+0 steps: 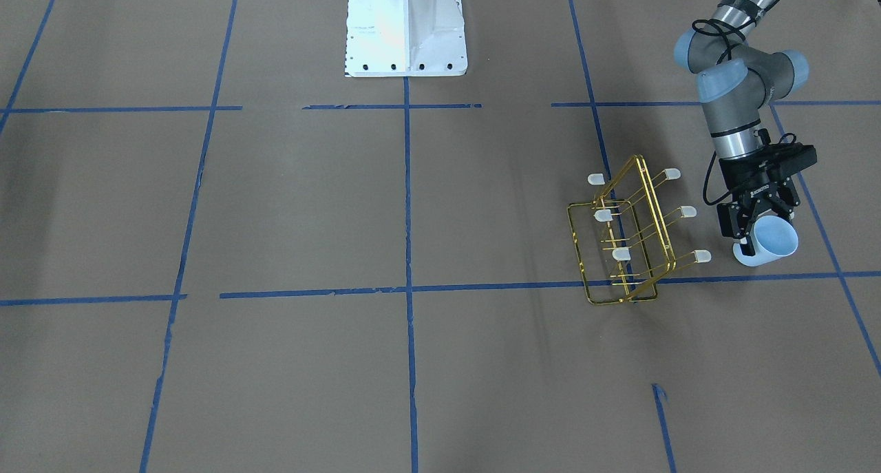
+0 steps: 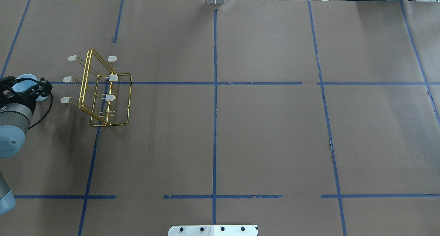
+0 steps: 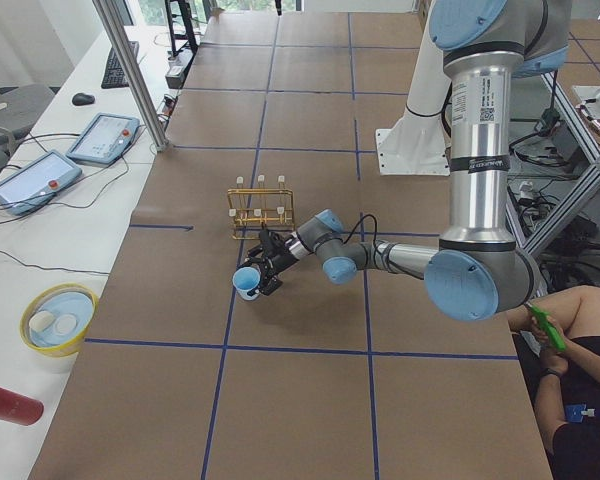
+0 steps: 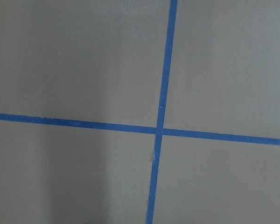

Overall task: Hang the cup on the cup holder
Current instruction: 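Lower the left gripper and grasp the light blue cup rim, then lift the cup with the left gripper and tilt it sideways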

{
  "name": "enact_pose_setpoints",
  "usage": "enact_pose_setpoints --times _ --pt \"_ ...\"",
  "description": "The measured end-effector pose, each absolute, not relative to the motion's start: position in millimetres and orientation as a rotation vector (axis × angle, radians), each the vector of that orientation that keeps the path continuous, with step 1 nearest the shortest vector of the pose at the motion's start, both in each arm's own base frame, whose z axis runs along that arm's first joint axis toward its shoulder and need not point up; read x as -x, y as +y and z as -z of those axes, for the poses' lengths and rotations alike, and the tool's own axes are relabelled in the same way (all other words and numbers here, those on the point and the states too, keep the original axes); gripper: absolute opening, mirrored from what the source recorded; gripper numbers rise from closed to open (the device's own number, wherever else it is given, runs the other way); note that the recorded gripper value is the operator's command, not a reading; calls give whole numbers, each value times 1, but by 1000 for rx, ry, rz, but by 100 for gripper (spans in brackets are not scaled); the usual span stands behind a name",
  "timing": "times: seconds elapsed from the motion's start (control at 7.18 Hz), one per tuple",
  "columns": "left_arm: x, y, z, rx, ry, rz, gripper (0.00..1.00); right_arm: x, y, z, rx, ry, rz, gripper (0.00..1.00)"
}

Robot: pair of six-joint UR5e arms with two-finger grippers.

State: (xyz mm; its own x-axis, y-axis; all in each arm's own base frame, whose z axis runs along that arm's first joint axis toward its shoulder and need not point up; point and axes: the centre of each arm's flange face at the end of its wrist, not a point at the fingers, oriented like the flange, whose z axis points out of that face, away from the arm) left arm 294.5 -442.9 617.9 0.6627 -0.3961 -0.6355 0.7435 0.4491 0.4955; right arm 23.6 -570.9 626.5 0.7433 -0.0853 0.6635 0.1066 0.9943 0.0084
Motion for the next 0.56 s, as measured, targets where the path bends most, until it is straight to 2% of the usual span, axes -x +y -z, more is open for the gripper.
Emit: enact_pose_setpoints --times 0.56 --pt "-309 -445 -644 -854 454 726 100 -23 -571 -626 30 -725 106 100"
